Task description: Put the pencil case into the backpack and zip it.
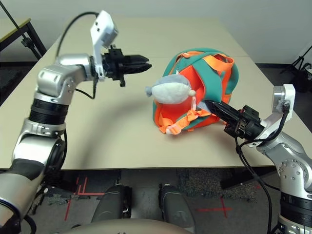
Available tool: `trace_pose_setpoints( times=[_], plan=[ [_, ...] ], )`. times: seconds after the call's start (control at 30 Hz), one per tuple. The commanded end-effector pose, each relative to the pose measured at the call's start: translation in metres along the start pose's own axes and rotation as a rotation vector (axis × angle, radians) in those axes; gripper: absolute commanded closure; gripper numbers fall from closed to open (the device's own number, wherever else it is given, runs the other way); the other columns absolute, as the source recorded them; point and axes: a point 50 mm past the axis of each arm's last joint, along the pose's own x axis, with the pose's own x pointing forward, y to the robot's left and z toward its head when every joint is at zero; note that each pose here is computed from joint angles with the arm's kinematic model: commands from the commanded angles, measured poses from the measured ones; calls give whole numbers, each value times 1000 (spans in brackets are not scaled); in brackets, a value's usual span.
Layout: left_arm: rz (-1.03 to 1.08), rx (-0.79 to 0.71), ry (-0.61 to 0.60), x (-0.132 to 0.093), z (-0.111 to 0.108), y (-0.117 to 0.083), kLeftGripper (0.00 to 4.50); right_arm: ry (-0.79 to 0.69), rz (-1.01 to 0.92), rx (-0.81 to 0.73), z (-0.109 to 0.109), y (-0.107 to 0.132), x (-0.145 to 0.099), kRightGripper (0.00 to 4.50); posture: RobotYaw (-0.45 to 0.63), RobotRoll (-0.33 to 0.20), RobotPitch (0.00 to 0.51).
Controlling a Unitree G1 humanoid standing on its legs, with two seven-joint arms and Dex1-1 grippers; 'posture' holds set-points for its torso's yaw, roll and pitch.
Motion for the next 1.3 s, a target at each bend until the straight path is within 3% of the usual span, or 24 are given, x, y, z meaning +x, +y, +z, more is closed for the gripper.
trace_pose_setpoints(
  times=[0.03,0.1,0.13,0.33,0.67,1.17,1.27,1.3],
  plan=[
    [-114,-1,-54,-2,24,-13,795,16,7,-3,1,-1,1,4500,35,0,67],
    [-173,-15,-88,-4,33,-19,69,20,7,-3,1,-2,1,4500,35,0,63],
    [-190,-20,-98,-4,35,-21,23,21,7,-3,1,-2,1,4500,35,0,63],
    [-252,-35,-90,1,34,-31,23,27,6,-3,0,-1,1,4500,23,0,55],
    [-292,-111,12,18,-8,-36,23,22,-3,-7,1,0,-1,4500,11,0,54],
    [-296,-159,74,41,-45,-38,23,19,-7,-2,1,1,-2,4500,4,0,64],
    [-281,-159,63,44,-46,-36,599,18,-9,-3,2,1,-2,4500,1,0,63],
    [-281,-162,59,44,-46,-36,998,18,-10,-4,2,1,-3,4500,0,0,63]
  ],
)
